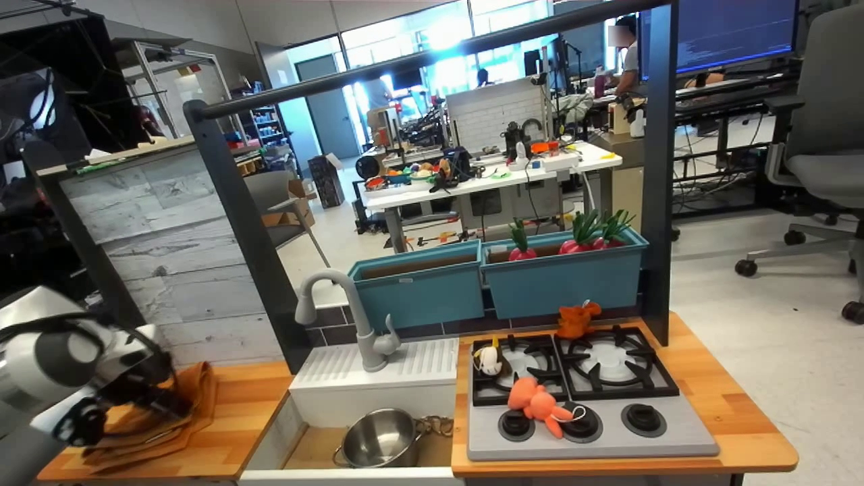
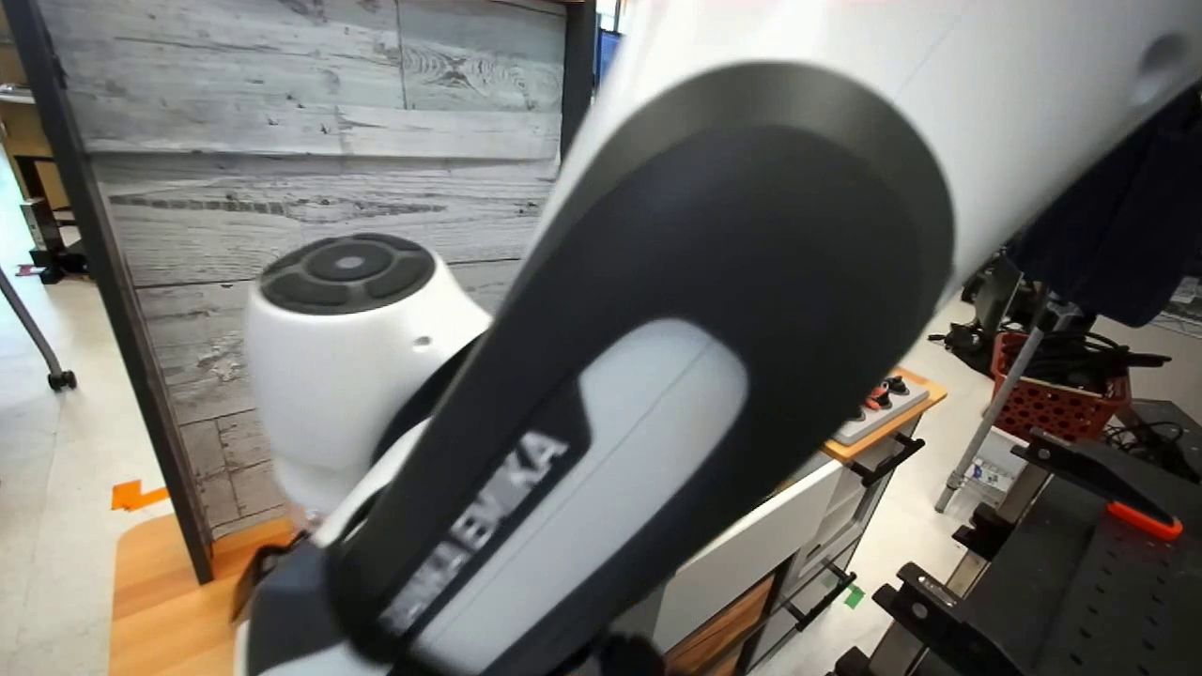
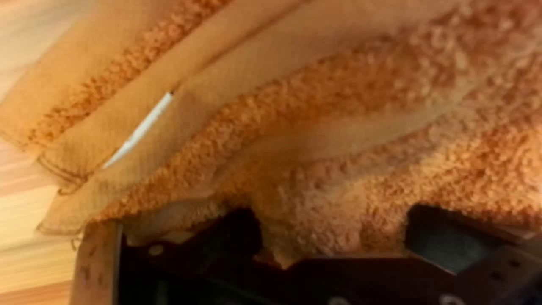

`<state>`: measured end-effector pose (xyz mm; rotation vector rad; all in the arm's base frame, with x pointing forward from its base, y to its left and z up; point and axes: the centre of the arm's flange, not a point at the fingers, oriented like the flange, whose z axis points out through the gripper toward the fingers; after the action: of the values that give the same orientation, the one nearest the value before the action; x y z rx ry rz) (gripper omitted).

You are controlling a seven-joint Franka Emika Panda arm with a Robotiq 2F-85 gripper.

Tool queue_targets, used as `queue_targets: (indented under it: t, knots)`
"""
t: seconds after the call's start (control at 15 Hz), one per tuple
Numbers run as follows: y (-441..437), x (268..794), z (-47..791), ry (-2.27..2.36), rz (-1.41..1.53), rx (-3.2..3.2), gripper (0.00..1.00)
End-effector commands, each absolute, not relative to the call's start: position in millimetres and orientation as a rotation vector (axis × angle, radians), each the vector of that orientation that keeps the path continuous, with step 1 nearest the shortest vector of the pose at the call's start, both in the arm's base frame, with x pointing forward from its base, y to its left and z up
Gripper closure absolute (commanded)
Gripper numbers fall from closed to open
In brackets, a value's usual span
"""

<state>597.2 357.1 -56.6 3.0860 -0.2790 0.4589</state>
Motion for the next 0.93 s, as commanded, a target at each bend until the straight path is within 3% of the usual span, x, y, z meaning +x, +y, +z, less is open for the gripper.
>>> queue_targets:
  t: [0.0,0.2,0.4,0.87]
  knots:
    - [438.9,565.0,-68.6,-0.164,0.365,3.199,0.00]
    - [436.2,538.9,-75.6,-0.155,0.181,3.214,0.00]
    - [377.2,525.9,-79.9,-0.206,0.058,3.121,0.00]
    - [232.1,558.8,-64.7,-0.625,0.106,2.891,0.00]
